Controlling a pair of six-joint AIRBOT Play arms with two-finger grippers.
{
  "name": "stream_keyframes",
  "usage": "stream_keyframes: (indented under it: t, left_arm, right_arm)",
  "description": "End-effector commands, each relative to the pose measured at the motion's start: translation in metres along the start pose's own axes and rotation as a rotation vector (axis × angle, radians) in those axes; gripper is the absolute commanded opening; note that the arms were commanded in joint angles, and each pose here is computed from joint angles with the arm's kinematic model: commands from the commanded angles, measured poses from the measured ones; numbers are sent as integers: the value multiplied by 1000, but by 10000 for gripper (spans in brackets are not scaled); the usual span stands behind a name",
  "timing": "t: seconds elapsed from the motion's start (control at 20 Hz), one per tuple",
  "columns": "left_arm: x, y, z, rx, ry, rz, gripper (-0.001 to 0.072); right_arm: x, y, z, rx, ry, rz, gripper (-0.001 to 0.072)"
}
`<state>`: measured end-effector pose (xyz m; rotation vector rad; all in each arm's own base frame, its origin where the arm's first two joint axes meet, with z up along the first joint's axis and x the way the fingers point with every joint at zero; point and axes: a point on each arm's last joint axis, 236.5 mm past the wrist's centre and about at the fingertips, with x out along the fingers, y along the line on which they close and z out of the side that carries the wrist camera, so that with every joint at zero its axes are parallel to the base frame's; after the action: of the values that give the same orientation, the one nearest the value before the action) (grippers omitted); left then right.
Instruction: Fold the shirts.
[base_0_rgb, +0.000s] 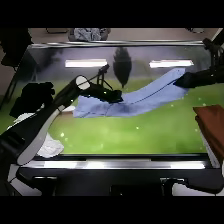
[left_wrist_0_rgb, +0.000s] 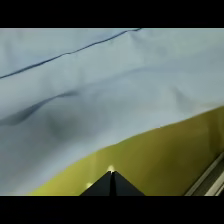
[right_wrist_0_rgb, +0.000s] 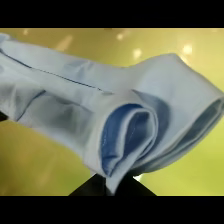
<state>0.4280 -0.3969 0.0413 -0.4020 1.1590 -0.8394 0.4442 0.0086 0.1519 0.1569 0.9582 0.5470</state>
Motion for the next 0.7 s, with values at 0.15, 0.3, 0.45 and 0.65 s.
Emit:
stream_keyframes:
  t: [0.15,0.3,0.45,0.65]
  left_arm:
    - [84,-35,-30,-218,31,-176,32]
    - [109,-59,-37,-338,28,-278,32]
    - [128,-75,-47,-407,43,-365,32]
    - [84,-59,-29,-235,51,-352,27]
  right_arm:
    - [-74,97,-5,-100,-55,-33,47]
    - [-90,110,-20,-88,-27,-45,48]
    - [-92,100,-18,-75,-36,-93,49]
    - [-64,84,6,-23,-79,-42,49]
